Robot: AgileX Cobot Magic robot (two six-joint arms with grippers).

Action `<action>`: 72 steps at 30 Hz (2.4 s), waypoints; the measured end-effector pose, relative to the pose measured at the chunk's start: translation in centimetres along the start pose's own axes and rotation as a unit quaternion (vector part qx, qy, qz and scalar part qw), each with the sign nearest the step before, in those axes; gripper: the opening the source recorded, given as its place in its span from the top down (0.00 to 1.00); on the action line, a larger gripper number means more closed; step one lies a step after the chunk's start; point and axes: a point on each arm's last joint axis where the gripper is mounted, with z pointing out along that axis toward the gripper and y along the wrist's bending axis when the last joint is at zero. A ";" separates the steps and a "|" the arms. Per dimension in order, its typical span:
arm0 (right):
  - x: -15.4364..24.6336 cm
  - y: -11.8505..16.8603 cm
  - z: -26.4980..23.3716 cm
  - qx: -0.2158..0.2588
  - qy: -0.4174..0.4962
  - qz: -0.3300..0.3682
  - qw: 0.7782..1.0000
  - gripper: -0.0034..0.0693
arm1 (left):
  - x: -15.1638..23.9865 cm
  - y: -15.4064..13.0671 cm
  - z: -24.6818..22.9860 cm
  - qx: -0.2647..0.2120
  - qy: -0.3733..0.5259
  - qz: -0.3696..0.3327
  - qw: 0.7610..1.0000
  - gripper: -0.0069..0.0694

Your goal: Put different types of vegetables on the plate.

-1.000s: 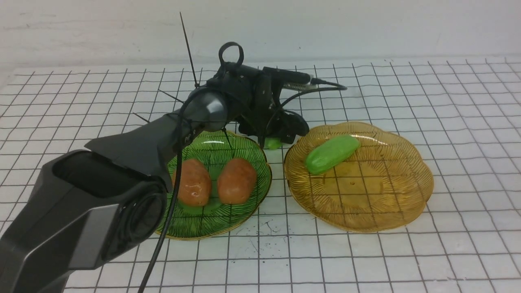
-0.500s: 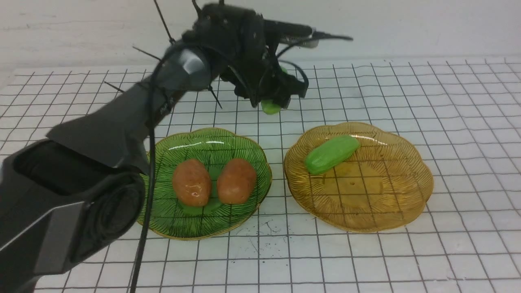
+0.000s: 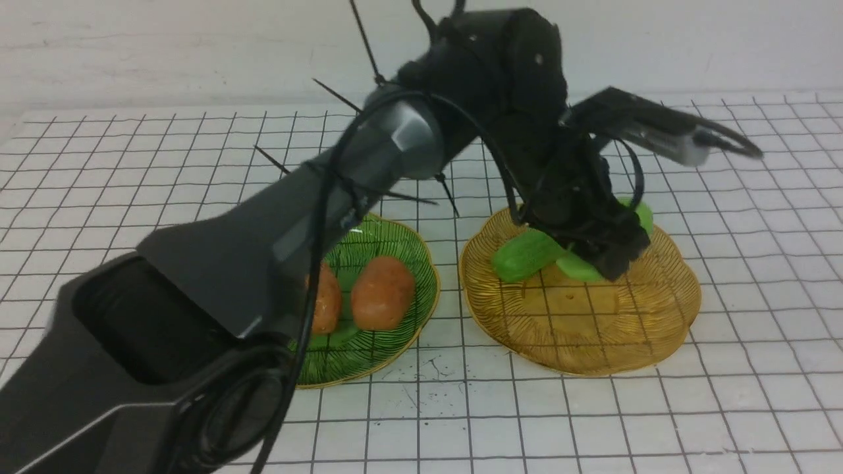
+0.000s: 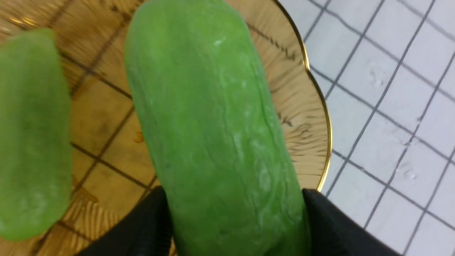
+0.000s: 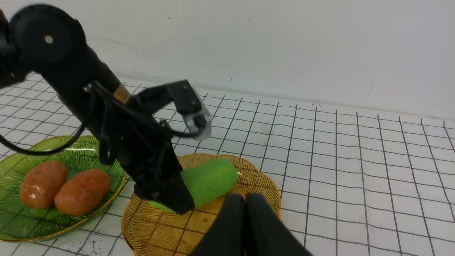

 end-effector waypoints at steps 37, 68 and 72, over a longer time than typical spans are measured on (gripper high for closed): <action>7.8 -0.8 -6.3 -0.045 -0.175 0.106 0.978 0.97 | -0.1 -4.8 -17.0 -0.087 -0.123 -0.033 0.988 0.92; 8.5 -0.7 -4.4 -0.028 -0.229 0.059 0.971 0.97 | 25.4 -8.5 -26.0 -0.210 -0.228 -0.102 0.945 0.92; 8.5 -0.7 -4.4 -0.028 -0.229 0.059 0.971 0.97 | 27.4 -8.2 -25.9 -0.239 -0.266 -0.119 0.926 0.92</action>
